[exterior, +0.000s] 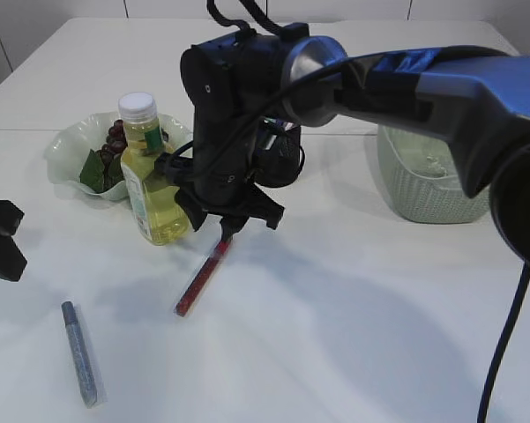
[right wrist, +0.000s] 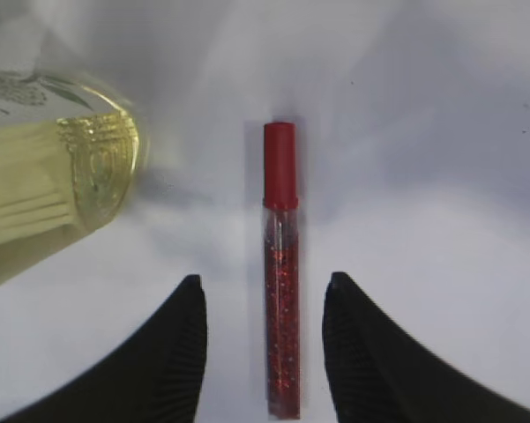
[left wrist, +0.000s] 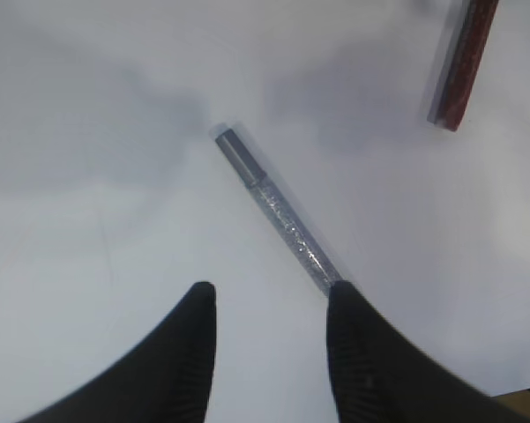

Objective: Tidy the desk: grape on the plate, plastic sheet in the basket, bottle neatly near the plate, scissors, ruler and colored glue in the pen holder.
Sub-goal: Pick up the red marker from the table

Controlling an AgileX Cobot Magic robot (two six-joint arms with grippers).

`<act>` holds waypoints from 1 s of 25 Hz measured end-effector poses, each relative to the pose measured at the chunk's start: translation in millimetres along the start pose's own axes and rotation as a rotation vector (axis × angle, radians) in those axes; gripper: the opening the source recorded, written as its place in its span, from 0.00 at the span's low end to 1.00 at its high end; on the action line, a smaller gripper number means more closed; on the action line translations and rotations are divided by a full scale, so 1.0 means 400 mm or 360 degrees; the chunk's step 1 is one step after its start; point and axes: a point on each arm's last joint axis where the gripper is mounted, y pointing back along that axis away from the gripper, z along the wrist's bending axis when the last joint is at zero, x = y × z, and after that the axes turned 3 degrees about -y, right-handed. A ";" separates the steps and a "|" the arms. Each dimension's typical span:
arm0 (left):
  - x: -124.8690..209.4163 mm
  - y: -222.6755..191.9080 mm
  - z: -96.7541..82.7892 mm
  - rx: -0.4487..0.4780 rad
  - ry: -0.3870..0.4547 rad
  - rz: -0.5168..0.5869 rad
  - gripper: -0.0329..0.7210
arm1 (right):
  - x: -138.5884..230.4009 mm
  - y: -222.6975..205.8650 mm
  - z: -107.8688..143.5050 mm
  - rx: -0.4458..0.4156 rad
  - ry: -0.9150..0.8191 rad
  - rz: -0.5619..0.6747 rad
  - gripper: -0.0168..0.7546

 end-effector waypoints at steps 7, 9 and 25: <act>-0.002 0.000 0.000 -0.0001 0.0000 -0.0017 0.45 | 0.001 -0.064 -0.003 0.0032 -0.0058 0.0013 0.48; -0.002 0.000 0.000 -0.0001 0.0000 -0.0017 0.45 | 0.002 -0.078 -0.005 0.0046 -0.0060 0.0019 0.48; -0.003 0.000 0.000 -0.0001 0.0000 -0.0021 0.45 | 0.006 -0.135 -0.014 0.0091 -0.0063 0.0036 0.48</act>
